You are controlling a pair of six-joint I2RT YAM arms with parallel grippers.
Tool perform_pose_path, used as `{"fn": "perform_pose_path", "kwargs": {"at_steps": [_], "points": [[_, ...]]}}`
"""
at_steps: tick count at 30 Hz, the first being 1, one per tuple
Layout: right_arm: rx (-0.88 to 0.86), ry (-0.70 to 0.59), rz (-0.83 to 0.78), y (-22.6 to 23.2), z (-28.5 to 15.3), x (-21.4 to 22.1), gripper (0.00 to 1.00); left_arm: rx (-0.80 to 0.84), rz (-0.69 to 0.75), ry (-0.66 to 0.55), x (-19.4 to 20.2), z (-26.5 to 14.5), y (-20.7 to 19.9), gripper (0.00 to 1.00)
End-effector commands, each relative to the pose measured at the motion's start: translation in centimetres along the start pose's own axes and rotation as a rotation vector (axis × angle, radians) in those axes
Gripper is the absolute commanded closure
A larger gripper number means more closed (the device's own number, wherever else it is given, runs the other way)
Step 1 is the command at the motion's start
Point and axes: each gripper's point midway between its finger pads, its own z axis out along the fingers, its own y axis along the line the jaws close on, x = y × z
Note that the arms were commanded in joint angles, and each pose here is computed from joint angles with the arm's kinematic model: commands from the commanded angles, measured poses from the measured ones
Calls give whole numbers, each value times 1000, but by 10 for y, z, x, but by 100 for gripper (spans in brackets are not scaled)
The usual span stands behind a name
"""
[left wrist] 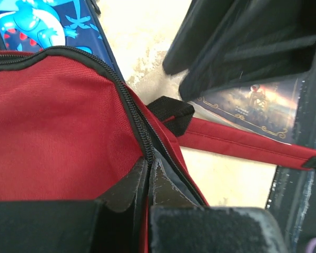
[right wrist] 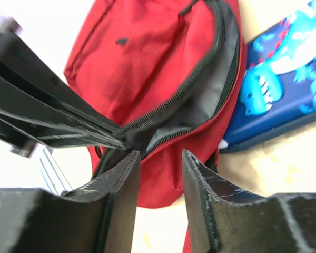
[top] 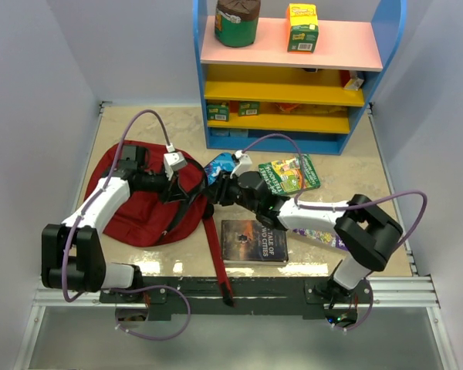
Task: Pack the student bag
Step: Adjust the student bag at the center of the board.
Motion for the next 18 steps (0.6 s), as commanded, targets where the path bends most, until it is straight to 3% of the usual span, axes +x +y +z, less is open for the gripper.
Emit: {"fn": "perform_pose_path", "kwargs": {"at_steps": [1,12,18], "points": [[-80,16,9,24,6,14,56,55,-19,-51,-21,-11,-14,100],[-105,87,-20,52,30,47,51,-30,106,-63,-38,-31,-11,100],[2,133,-41,32,35,66,60,-23,69,-43,-36,-34,-12,100]]}}
